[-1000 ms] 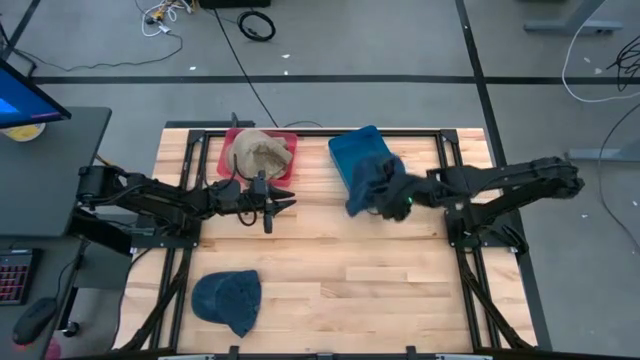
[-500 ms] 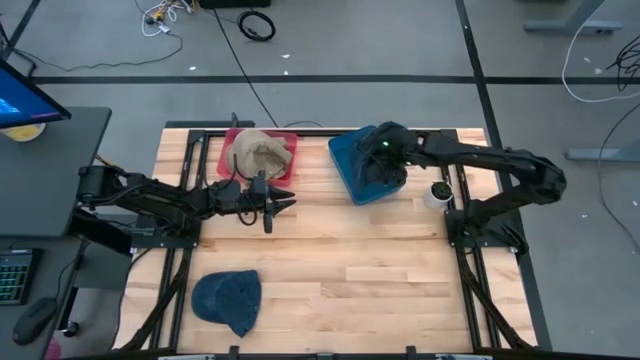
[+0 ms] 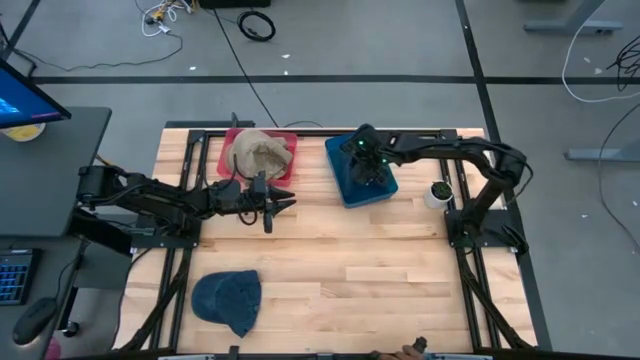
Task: Pick & Place hat
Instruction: Put the top blue cap into the blue bin, then put the blue cap into the blue bin
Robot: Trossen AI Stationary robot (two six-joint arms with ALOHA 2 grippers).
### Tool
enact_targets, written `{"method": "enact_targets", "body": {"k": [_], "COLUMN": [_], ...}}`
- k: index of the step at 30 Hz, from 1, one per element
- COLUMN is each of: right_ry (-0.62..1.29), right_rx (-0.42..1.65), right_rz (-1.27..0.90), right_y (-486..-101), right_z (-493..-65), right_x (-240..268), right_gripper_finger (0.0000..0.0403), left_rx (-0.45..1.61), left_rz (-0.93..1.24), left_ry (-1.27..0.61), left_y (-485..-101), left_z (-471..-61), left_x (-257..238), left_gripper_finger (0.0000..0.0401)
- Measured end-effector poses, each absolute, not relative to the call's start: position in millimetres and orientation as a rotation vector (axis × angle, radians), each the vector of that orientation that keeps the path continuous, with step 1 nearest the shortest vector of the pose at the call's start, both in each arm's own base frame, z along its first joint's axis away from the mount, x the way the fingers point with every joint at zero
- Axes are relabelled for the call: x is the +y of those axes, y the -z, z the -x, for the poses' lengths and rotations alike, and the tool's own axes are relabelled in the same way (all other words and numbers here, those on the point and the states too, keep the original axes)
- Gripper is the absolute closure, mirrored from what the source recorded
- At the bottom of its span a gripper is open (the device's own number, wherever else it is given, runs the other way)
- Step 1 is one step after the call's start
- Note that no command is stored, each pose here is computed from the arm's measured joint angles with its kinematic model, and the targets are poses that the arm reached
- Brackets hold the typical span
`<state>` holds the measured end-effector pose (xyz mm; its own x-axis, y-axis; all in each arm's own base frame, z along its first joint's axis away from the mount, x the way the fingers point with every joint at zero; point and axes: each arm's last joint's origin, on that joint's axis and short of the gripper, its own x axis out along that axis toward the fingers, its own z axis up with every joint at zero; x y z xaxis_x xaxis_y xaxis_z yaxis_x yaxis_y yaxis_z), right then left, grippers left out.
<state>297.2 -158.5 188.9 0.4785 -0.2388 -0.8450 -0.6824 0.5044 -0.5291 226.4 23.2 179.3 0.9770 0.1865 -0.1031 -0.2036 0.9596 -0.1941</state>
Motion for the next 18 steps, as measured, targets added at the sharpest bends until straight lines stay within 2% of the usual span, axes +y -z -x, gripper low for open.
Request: {"method": "enact_targets", "body": {"k": [3, 10, 14, 18], "right_ry": [-0.328, -0.128, -0.089, -0.023], "right_rx": [1.087, 1.152, 1.179, 1.205], "right_rz": [1.002, 0.828, 0.787, 0.747], "right_y": [-184.9, -185.0, -189.5, -203.2], "right_z": [-298.3, -297.8, -297.5, -296.4], "right_x": [-158.6, -161.6, -152.1, -129.3], "right_gripper_finger": [0.0350, 0.0318, 0.0300, 0.0284], "left_rx": [0.085, 0.068, 0.011, 0.143], "left_rz": [0.205, 0.250, 0.298, 0.209], "left_ry": [-0.198, -0.199, -0.196, -0.205], "left_y": [-179.2, -180.7, -200.2, -221.5], "left_z": [-226.4, -226.3, -231.0, -237.5], "left_x": [23.2, 23.3, 24.4, 24.4], "left_gripper_finger": [0.0300, 0.0300, 0.0300, 0.0300]}}
